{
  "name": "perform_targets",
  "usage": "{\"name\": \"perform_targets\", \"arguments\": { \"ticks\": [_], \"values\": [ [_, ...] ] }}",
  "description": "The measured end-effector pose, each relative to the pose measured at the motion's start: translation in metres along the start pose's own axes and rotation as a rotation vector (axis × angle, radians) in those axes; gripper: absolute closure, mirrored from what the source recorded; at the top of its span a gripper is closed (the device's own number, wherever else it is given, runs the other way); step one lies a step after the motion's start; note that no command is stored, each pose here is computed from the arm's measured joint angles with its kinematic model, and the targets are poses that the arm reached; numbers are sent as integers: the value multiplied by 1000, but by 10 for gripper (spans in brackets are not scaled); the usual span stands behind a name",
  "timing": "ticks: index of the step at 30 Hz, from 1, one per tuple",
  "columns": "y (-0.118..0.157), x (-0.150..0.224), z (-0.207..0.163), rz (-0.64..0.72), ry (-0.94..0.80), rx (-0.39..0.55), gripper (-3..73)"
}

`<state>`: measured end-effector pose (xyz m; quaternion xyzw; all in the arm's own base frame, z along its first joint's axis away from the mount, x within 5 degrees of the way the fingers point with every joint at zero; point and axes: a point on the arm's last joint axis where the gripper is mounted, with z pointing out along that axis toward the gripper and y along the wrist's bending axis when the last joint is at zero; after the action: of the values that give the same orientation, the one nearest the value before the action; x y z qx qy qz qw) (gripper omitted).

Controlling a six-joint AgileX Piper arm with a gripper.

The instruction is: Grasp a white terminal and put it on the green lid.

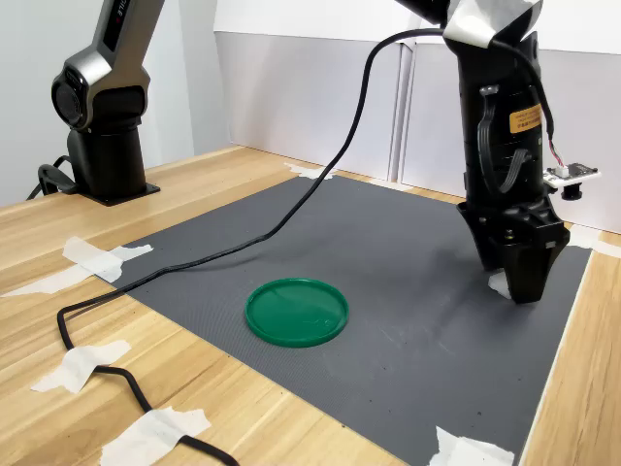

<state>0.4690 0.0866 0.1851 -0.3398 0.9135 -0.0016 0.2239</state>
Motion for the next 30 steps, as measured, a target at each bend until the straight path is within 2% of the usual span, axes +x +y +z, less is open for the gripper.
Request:
{"name": "perform_targets", "arguments": {
  "ticks": [4, 9, 15, 19, 25, 30],
  "values": [
    [1, 0, 0, 6, 2, -5, 217],
    [1, 0, 0, 17, 8, -9, 426],
    [1, 3, -3, -5, 40, -3, 426],
    [-1, 3, -22, -32, 65, 13, 426],
    [2, 1, -85, -89, 74, 19, 426],
    [-4, 9, -134, -66, 25, -31, 426]
  ]
}}
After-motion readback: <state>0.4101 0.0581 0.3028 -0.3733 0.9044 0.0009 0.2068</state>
